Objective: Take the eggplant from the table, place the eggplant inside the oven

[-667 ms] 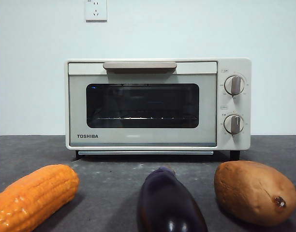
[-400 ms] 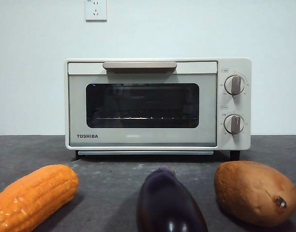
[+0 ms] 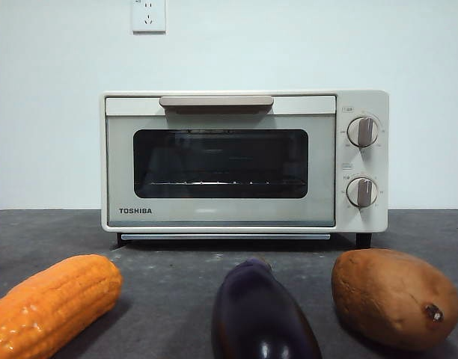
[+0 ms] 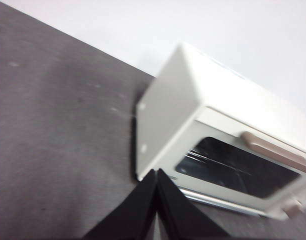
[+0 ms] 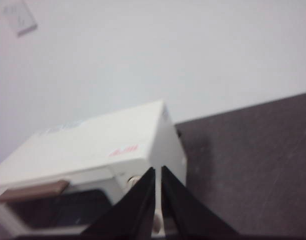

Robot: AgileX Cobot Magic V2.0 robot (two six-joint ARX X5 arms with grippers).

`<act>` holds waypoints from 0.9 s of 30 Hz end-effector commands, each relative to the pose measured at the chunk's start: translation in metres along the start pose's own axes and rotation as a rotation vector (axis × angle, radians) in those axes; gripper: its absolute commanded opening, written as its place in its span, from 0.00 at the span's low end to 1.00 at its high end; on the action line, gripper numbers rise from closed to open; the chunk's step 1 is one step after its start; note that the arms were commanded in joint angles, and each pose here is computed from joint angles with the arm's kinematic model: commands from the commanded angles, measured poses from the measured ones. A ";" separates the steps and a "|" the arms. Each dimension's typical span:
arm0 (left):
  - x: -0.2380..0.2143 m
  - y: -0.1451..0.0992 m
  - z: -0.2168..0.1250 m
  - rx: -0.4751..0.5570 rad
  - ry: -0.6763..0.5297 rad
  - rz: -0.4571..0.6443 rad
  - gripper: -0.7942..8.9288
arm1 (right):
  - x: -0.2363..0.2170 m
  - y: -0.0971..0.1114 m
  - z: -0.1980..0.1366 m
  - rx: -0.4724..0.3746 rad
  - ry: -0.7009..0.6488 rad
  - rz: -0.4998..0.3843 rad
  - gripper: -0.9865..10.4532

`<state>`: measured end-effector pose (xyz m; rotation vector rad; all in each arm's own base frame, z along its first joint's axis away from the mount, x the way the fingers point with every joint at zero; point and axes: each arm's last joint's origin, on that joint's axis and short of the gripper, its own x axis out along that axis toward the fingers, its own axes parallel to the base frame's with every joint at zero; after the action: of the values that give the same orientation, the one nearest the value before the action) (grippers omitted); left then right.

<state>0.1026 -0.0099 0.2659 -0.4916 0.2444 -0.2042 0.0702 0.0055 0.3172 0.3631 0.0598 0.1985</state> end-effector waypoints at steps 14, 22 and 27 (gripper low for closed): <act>0.031 -0.038 0.071 0.169 0.258 -0.160 0.09 | 0.039 0.023 0.043 0.136 0.448 0.455 0.24; 0.042 -0.046 0.076 0.182 0.280 -0.193 0.09 | 0.061 0.031 0.034 0.310 0.622 0.567 0.40; 0.046 -0.047 0.074 0.186 0.298 -0.206 0.09 | 0.075 0.049 0.024 0.321 0.712 0.639 0.40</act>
<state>0.1592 -0.0289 0.3366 -0.3170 0.4899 -0.4832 0.1349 0.0530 0.3521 0.5938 0.6728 0.9456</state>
